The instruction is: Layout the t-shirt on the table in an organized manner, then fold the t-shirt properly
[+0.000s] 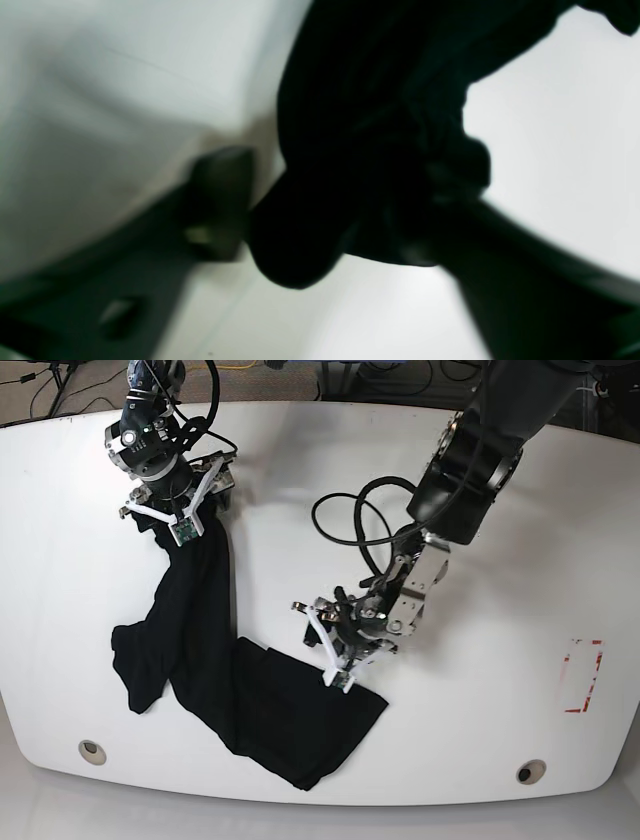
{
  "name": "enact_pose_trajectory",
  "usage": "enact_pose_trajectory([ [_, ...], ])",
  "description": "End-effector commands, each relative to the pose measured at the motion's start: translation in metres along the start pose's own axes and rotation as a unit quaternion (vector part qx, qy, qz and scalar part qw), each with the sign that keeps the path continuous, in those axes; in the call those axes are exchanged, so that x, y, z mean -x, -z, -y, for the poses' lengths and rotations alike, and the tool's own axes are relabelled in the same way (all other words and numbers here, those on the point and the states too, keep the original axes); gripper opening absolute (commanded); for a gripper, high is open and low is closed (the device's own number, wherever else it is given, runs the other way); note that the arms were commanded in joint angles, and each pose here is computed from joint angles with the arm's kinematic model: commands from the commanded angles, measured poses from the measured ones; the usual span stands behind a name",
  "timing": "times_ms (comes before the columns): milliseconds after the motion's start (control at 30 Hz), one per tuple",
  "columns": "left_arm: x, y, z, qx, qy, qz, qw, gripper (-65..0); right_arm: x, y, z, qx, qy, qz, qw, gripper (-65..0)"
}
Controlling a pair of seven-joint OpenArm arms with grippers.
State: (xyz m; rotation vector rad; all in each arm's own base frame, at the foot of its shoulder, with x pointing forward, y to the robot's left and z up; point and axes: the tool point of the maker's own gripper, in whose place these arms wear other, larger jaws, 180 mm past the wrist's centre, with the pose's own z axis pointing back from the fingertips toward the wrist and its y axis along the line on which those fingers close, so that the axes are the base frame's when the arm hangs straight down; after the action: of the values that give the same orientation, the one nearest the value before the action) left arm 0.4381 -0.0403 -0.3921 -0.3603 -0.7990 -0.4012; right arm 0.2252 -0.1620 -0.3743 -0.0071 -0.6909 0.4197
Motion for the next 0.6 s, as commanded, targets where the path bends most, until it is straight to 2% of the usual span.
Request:
enact_pose_trajectory([
  [0, -0.026, -0.020, -0.011, -0.008, 0.007, 0.047, 0.999, -28.6, -0.012, -0.005, 0.005, 0.008, 0.000, 0.025, 0.9997, -1.0],
  [100, -0.027, -0.043, -0.022, -0.017, 0.009, 0.069, 0.997, -23.6, -0.006, -0.010, 0.023, 0.034, 0.019, 0.020, 0.9990, 0.0],
  [267, -0.033, -0.075, -0.036, -0.032, 0.015, 0.097, 0.995, -22.9, -0.009, -0.018, 0.057, 0.080, 0.055, 0.035, 0.9946, 0.0],
  [367, -0.031, -0.093, -0.050, -0.048, 0.017, 0.101, 0.994, -22.9, -0.017, -0.019, 0.064, 0.085, 0.049, 0.046, 0.9941, 0.0],
  [567, -0.021, -0.118, -0.071, -0.073, 0.016, 0.111, 0.991, -22.9, -0.062, -0.018, 0.082, 0.101, 0.040, 0.097, 0.9894, 0.0],
])
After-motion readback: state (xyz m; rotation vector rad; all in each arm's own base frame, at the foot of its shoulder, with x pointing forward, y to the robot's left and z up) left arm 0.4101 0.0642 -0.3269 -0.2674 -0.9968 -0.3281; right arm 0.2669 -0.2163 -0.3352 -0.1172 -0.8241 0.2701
